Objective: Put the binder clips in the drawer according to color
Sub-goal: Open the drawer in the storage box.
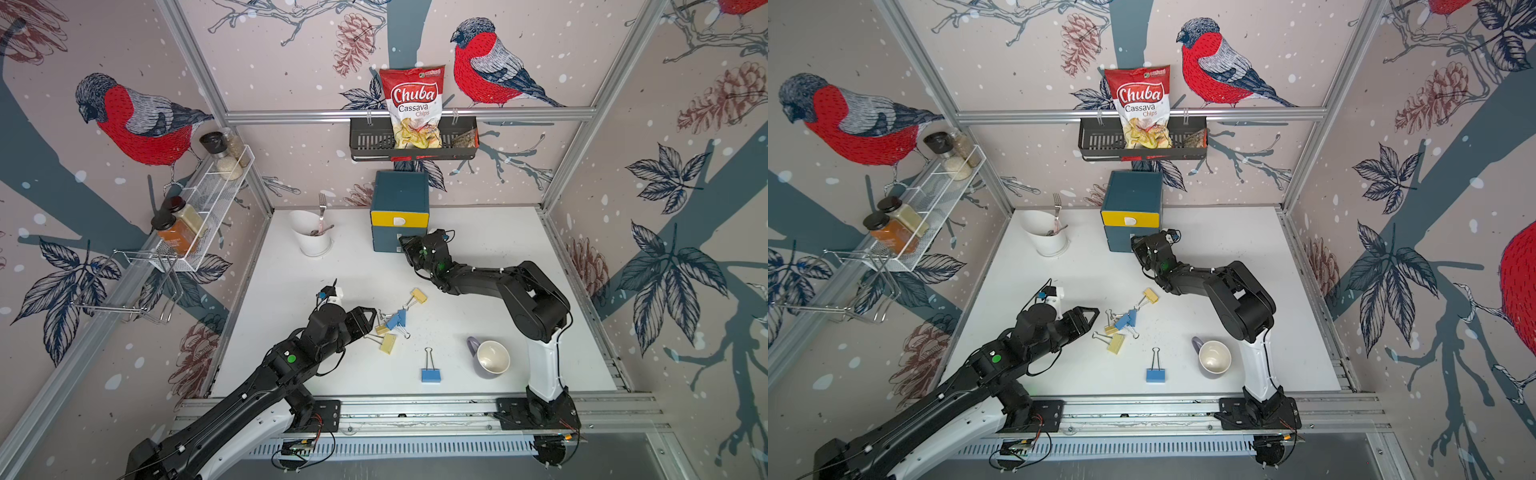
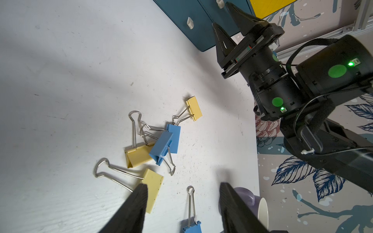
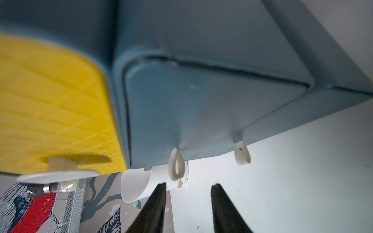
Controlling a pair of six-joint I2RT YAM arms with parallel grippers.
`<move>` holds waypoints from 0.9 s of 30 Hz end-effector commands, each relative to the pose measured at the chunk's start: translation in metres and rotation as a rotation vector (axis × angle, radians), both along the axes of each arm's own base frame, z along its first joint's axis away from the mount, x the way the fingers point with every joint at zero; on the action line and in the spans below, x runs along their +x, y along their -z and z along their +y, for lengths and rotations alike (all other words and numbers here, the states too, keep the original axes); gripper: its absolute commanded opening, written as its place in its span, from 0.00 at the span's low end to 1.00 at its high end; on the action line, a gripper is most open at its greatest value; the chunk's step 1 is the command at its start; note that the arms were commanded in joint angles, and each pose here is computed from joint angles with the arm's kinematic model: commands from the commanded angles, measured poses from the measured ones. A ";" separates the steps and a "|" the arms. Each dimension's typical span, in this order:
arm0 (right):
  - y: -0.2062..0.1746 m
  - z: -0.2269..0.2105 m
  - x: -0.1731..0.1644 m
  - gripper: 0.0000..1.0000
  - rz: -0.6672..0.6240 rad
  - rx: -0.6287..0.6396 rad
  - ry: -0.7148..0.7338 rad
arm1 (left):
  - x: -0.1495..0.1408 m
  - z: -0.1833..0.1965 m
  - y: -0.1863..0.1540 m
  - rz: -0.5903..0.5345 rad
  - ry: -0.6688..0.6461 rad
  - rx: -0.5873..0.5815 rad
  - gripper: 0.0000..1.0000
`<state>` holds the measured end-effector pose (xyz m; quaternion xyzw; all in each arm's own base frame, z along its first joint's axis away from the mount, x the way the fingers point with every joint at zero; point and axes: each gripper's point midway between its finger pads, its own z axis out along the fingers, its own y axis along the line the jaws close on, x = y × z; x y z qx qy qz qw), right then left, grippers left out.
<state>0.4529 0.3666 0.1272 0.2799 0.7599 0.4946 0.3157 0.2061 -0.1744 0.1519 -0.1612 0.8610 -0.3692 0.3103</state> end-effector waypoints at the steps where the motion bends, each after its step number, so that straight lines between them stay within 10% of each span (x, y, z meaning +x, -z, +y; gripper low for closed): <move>1: -0.016 0.001 0.010 0.41 -0.039 0.071 0.023 | 0.001 0.003 0.001 -0.003 -0.011 0.012 0.61; 27: -0.012 0.013 0.020 0.23 -0.030 0.191 0.053 | -0.004 0.006 0.009 0.012 -0.005 0.013 0.61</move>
